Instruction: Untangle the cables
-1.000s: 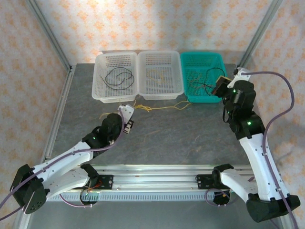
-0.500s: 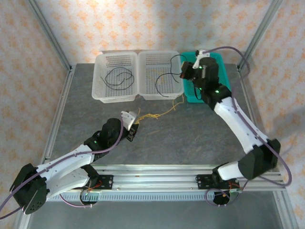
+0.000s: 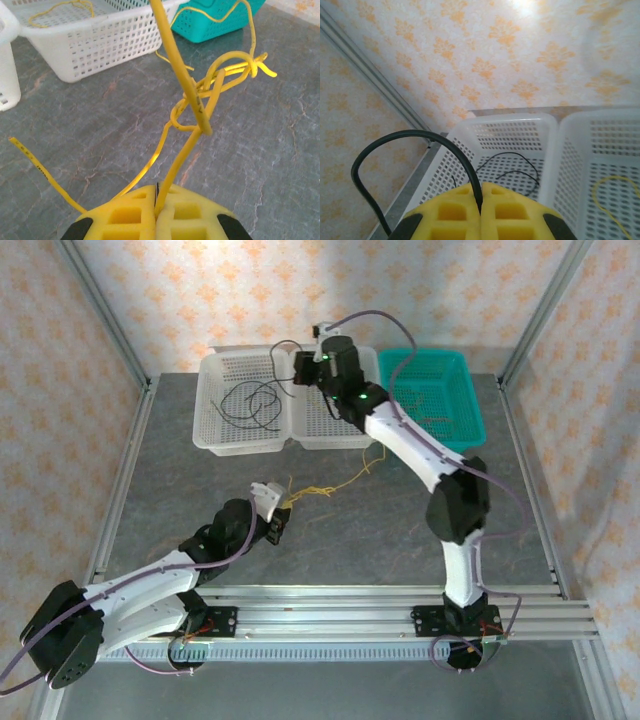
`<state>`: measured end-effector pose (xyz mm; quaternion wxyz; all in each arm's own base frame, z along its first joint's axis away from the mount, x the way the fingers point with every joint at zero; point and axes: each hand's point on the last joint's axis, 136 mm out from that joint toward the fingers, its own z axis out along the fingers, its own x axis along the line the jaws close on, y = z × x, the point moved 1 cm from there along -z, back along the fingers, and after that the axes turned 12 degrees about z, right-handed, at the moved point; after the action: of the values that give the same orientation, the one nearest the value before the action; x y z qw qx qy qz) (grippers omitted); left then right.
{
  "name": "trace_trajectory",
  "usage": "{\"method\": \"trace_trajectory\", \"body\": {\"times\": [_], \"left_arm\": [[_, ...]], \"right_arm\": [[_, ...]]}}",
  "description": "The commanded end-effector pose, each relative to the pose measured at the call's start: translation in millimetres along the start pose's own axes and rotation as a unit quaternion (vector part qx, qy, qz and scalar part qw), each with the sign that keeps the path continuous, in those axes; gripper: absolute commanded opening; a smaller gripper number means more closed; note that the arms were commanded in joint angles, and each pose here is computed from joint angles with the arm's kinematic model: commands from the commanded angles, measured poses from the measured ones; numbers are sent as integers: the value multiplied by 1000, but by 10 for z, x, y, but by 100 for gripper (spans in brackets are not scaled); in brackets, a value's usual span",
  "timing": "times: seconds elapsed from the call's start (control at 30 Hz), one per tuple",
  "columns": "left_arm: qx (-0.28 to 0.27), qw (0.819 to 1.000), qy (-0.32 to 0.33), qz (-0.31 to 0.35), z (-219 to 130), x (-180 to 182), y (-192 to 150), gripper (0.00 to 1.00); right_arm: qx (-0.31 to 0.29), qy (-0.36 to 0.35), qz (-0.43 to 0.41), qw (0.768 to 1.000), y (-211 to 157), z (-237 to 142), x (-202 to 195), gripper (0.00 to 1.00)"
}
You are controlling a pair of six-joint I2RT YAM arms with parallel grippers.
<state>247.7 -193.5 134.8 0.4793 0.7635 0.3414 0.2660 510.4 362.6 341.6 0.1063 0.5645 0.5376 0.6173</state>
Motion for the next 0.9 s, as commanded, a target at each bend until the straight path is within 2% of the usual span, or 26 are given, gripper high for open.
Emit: {"method": "trace_trajectory", "body": {"times": [0.0,0.17,0.2,0.33,0.4,0.5,0.67,0.87], "left_arm": [[-56,998,18,-35,-51,60,183,0],[-58,997,16,-43,-62,54,159,0],[-59,997,17,-45,-68,59,158,0],[-64,997,17,-48,-90,60,186,0],[-68,996,16,-49,-100,58,208,0],[-73,996,14,-51,-112,55,243,0],[-90,995,14,-48,-139,66,382,0],[-114,993,-9,-5,-181,5,723,0]], "right_arm": [[-8,1,14,1000,-79,362,21,0],[-10,32,50,998,-214,859,38,0],[-9,39,57,998,-246,912,42,3],[-3,45,61,997,-305,943,30,36],[-5,41,45,998,-228,871,69,45],[-17,27,14,999,25,652,139,51],[-22,-11,-44,999,410,87,218,51],[-5,-47,-109,993,424,-837,85,51]]}}
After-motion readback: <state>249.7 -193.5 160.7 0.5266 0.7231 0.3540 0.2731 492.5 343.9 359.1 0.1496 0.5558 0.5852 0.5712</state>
